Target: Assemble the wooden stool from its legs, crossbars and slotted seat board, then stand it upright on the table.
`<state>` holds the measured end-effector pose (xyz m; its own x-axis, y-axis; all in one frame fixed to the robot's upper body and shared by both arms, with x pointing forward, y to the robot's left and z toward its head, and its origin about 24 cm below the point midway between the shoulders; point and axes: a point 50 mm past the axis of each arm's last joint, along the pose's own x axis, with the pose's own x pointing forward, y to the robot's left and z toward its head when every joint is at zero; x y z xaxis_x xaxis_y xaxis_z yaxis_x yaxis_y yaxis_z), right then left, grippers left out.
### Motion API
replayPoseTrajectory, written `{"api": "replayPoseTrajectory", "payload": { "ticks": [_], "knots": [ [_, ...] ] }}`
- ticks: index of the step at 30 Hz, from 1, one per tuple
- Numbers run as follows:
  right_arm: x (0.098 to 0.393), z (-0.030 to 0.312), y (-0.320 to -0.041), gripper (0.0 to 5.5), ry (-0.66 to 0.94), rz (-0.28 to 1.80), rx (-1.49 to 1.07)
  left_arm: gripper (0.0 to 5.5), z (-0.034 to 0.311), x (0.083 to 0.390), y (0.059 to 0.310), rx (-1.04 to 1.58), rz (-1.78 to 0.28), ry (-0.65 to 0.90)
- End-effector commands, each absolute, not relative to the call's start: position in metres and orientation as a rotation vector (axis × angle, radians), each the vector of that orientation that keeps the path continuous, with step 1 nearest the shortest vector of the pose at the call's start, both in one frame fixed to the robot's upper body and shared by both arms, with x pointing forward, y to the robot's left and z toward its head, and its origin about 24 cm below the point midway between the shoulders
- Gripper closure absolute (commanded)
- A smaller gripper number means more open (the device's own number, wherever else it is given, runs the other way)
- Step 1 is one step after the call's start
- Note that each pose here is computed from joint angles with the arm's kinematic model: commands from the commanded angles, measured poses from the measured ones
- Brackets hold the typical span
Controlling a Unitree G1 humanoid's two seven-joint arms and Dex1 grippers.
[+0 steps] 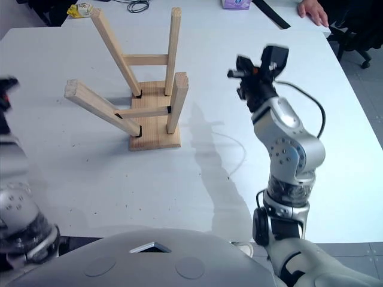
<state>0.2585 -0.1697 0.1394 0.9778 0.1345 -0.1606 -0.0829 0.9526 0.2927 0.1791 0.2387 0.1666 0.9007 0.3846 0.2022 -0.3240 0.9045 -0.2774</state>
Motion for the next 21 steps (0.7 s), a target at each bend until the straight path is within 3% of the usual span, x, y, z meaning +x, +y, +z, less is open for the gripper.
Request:
{"api": "replayPoseTrajectory", "payload": {
  "ticks": [1, 5, 11, 14, 16, 18, 19, 21],
  "knots": [
    [0.226, 0.140, -0.152, 5.50, 0.225, 0.100, 0.323, 5.49, 0.140, 0.159, 0.189, -0.171, 0.200, -0.065],
    [0.220, 0.149, -0.140, 5.50, 0.202, 0.110, 0.272, 5.49, 0.148, 0.165, 0.170, -0.133, 0.184, -0.125],
    [0.222, 0.146, -0.174, 5.50, 0.202, -0.231, 0.112, 5.49, 0.151, 0.157, 0.223, 0.006, 0.589, -0.158],
    [0.223, 0.147, -0.172, 5.50, 0.198, -0.214, 0.104, 5.49, 0.147, 0.156, 0.225, 0.015, 0.626, -0.134],
    [0.223, 0.147, -0.141, 5.50, 0.225, 0.021, 0.209, 5.49, 0.141, 0.169, 0.200, -0.104, 0.411, -0.081],
    [0.209, 0.158, -0.099, 5.50, 0.201, 0.420, 0.276, 5.49, 0.150, 0.180, 0.144, -0.163, -0.092, -0.086],
    [0.202, 0.162, -0.086, 5.50, 0.198, 0.561, 0.311, 5.49, 0.154, 0.178, 0.123, -0.184, -0.294, -0.086],
    [0.198, 0.168, -0.075, 5.50, 0.193, 0.706, 0.366, 5.49, 0.158, 0.177, 0.101, -0.236, -0.509, -0.065]
  ]
}}
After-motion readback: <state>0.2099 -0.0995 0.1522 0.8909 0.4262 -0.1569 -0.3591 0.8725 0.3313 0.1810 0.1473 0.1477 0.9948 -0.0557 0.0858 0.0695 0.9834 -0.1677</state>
